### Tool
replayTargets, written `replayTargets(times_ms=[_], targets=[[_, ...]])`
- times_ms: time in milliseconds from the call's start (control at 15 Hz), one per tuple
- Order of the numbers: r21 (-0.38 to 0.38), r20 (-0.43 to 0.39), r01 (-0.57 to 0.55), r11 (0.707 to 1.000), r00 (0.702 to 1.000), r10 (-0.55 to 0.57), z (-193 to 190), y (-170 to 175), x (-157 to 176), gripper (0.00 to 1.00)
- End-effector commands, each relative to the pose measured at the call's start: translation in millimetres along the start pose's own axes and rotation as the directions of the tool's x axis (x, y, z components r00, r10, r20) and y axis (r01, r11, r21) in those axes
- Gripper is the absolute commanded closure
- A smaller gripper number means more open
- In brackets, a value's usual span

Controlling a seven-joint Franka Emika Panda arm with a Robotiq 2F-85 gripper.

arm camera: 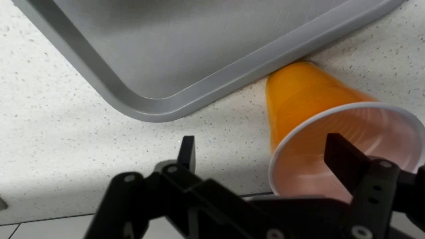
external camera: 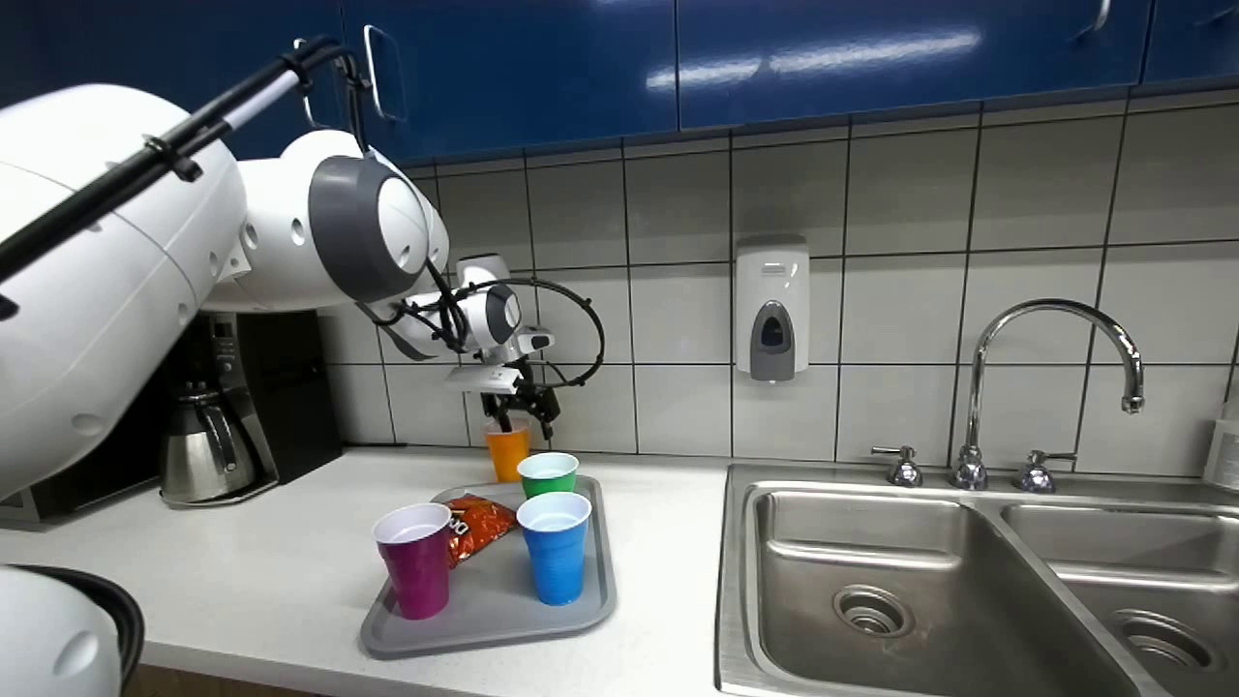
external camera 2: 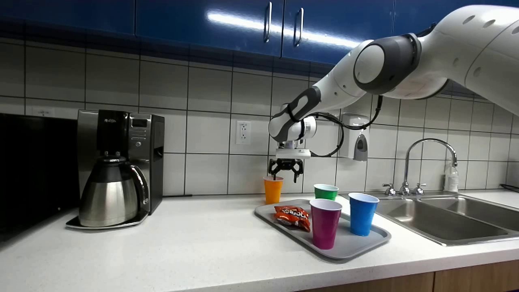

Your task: Put the purple, blue and green cups onto the tray

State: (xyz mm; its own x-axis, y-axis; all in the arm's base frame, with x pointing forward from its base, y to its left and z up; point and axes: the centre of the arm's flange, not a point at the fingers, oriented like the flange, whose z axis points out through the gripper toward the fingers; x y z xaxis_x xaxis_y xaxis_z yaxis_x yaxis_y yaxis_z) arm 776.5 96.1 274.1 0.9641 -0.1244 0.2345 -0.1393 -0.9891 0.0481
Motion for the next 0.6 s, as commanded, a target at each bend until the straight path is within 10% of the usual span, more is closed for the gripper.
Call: replayTargets(times_ms=[0, 400, 467, 533], targets=[[-0.014, 0.018, -0.029, 0.999, 0.999, 0.029, 2.5, -4.3, 11.7, 0.0], [-0.019, 0.029, -0.027, 0.999, 0.999, 0.027, 6.5, -4.4, 10.5, 0.0], [-0.018, 0.028, -0.026, 1.0, 0.999, 0.027, 6.9, -4.3, 10.9, 0.25], [-0.017, 0.028, -0.025, 1.0, 0.999, 0.025, 7.2, -4.2, 11.1, 0.26]])
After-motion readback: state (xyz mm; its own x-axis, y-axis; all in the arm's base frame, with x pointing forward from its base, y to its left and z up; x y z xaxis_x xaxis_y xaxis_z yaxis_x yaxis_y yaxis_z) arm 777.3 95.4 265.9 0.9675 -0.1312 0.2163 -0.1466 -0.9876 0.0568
